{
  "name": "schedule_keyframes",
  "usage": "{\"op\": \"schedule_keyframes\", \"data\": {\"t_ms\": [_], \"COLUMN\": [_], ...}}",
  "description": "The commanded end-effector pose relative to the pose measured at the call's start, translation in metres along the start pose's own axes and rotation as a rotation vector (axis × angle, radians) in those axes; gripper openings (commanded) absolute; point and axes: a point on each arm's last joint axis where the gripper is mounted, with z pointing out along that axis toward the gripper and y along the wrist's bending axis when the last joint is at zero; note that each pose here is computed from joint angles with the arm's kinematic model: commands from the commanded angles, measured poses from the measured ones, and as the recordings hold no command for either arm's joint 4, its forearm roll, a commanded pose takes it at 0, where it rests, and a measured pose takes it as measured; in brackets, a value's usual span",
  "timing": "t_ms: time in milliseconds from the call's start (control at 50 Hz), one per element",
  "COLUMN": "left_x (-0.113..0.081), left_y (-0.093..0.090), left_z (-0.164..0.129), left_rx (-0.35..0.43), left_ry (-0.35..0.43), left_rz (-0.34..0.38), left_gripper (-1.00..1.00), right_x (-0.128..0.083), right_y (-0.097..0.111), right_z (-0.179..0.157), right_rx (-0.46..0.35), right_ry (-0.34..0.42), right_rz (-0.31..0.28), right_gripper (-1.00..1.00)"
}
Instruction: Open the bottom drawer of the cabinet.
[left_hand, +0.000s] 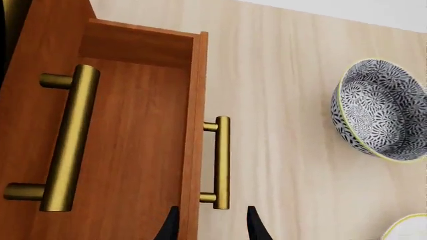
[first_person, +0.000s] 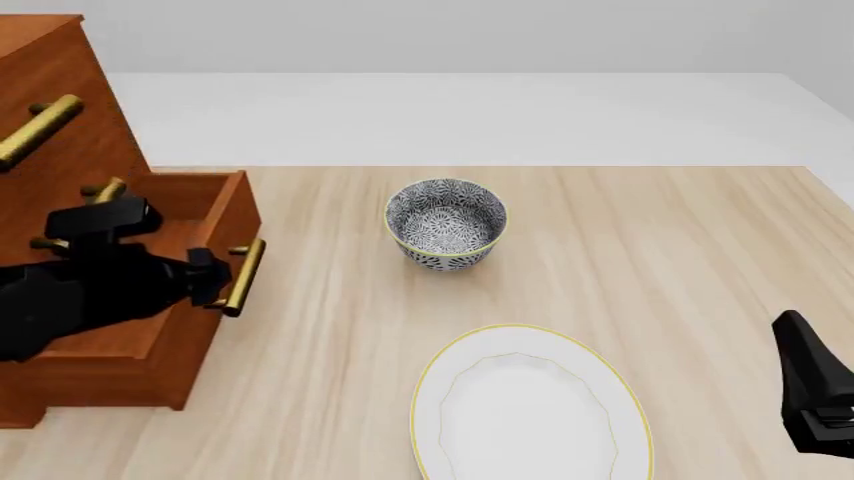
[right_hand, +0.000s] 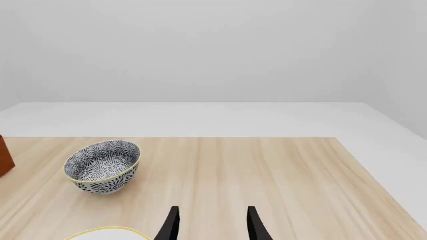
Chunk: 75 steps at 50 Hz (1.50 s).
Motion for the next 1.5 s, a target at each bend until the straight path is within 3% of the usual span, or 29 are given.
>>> {"op": "schedule_keyframes", "data": {"t_ms": [20,980,1500], "left_x": [0.006,0.030,0.041], "left_y": [-0.004,-0.030,-0.055], "left_z": [0.003,0.010,-0.002], "left_rx": [0.015,0.109,0.215], "left_ry": [0.019,0.055,0.050], "left_rz": [-0.018,-0.083,-0.114], "left_gripper": [1.00,1.00,1.00], "right_x": [0.000,0.000,0.000], "right_y": [0.000,0.000,0.000], "right_z": [0.000,0.000,0.000], "right_rx": [0.000,0.000,0.000], "right_ry": [0.000,0.000,0.000], "right_rz": [0.000,0.000,0.000], "right_gripper": [1.00,1.00,1.00]}}
